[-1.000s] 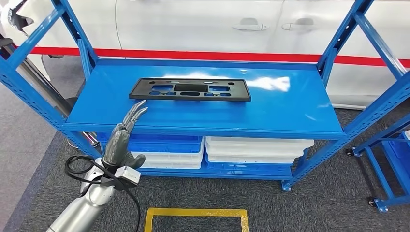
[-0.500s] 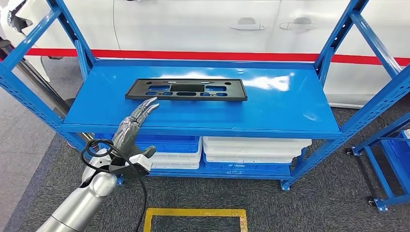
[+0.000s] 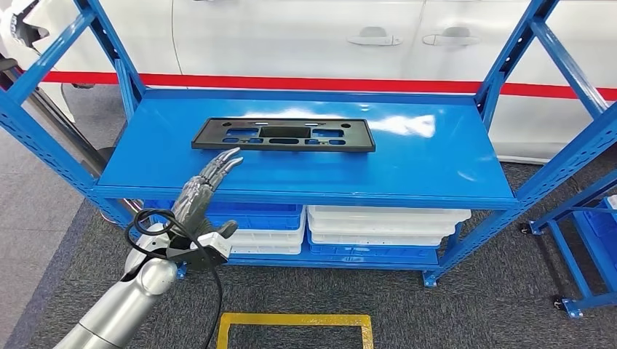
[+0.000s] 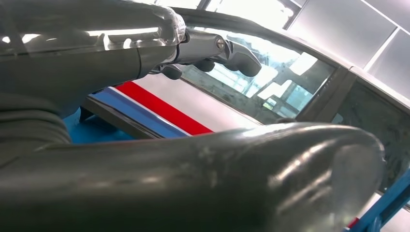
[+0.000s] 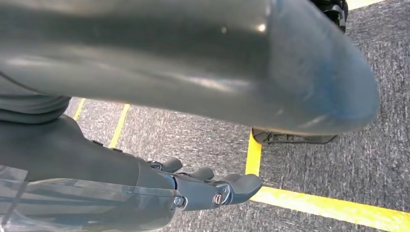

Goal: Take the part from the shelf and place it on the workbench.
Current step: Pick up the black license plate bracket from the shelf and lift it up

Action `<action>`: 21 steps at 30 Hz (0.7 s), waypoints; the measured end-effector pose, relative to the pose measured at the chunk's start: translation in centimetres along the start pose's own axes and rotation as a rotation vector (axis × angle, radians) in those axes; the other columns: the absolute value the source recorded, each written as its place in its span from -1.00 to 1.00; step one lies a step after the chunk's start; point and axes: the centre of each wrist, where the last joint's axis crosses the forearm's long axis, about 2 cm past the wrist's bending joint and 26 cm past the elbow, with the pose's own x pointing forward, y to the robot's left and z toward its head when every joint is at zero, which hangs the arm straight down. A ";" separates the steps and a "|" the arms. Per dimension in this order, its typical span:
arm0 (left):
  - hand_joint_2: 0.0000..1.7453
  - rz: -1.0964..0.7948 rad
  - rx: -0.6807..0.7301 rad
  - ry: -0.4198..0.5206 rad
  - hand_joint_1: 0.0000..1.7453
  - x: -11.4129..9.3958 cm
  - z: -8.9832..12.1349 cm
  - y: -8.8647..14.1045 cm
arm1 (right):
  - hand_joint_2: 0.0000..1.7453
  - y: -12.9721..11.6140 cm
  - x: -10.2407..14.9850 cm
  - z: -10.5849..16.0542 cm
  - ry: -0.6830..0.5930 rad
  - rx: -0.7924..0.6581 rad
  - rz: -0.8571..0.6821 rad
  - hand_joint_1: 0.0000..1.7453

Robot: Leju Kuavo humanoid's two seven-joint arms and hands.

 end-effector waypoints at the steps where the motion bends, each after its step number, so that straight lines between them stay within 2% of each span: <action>1: -1.00 -0.001 -0.001 -0.002 -1.00 0.0 -0.1 0.0 | -1.00 0.0 0.0 0.0 0.000 0.000 0.000 -1.00; 21: -1.00 0.000 -0.033 -0.002 -1.00 0.4 -0.1 -0.3 | -1.00 0.0 -0.2 0.0 0.004 0.000 0.006 -1.00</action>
